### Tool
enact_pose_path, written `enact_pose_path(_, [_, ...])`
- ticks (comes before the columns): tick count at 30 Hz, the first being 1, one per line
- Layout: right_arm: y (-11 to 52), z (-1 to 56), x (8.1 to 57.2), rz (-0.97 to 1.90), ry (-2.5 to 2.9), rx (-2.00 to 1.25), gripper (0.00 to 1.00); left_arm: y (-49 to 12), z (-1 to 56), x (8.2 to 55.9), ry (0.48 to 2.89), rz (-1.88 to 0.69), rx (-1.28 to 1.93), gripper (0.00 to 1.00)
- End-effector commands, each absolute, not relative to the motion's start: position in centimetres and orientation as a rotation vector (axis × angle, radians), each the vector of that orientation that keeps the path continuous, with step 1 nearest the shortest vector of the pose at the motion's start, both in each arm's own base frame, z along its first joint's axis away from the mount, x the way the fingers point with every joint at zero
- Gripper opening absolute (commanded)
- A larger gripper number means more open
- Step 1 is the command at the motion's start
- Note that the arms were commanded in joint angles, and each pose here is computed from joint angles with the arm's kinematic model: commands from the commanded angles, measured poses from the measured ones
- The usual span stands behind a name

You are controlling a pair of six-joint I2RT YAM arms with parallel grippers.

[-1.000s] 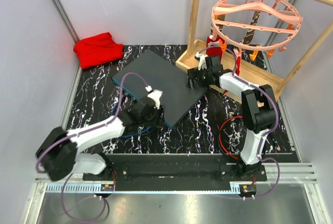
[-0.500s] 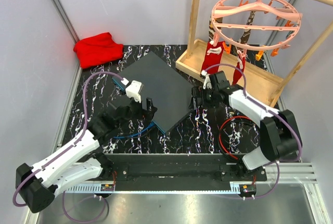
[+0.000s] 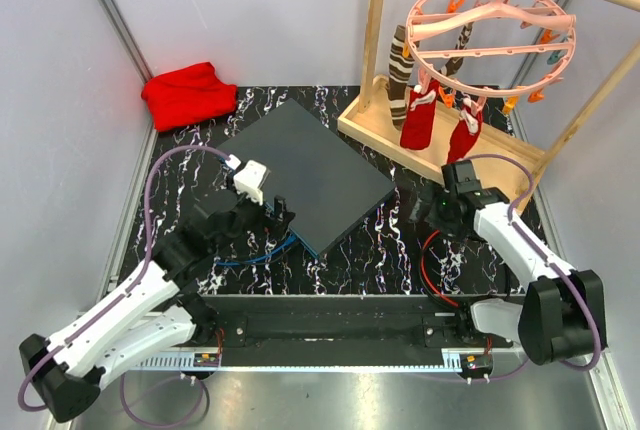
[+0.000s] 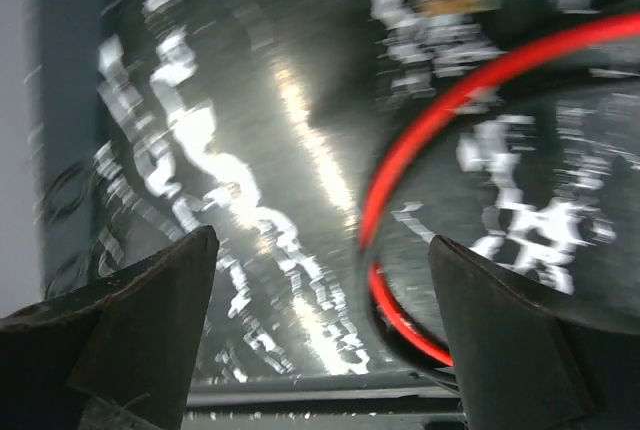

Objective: Insert the plug into the switch port
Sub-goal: Pick up the connector from the center of the board.

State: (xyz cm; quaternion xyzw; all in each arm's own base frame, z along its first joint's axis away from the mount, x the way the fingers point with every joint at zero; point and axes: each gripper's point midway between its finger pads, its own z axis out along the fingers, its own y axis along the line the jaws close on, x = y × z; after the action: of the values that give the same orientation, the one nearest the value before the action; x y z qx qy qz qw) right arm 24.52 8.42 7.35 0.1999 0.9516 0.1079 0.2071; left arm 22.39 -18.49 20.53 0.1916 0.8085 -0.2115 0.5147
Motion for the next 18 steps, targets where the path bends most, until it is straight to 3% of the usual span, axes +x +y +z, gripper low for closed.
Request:
enact_pose_path(1, [4.2, 7.2, 25.1, 0.115, 2.582, 0.737, 0.93, -17.0, 22.4, 22.9, 1.856, -0.42, 0.477, 0.95])
enact_pose_path(7, [2.9, 5.1, 26.5, 0.047, 2.633, 0.784, 0.81, -16.6, 22.4, 22.8, 1.845, -0.41, 0.463, 0.95])
enact_pose_path(10, [3.4, 4.3, 27.3, 0.074, 2.641, 0.78, 0.7, -16.4, 22.6, 22.9, 1.832, -0.403, 0.457, 0.95])
enact_pose_path(14, [4.3, 2.8, 27.7, 0.121, 2.709, 0.754, 0.52, -16.4, 22.4, 22.9, 1.836, -0.406, 0.458, 0.95])
enact_pose_path(17, [4.7, 3.4, 27.6, 0.153, 2.72, 0.711, 0.23, -16.3, 22.5, 22.9, 1.833, -0.399, 0.45, 0.95])
enact_pose_path(18, [4.8, 3.9, 27.6, 0.162, 2.718, 0.68, 0.18, -16.3, 22.5, 22.9, 1.835, -0.398, 0.451, 0.95])
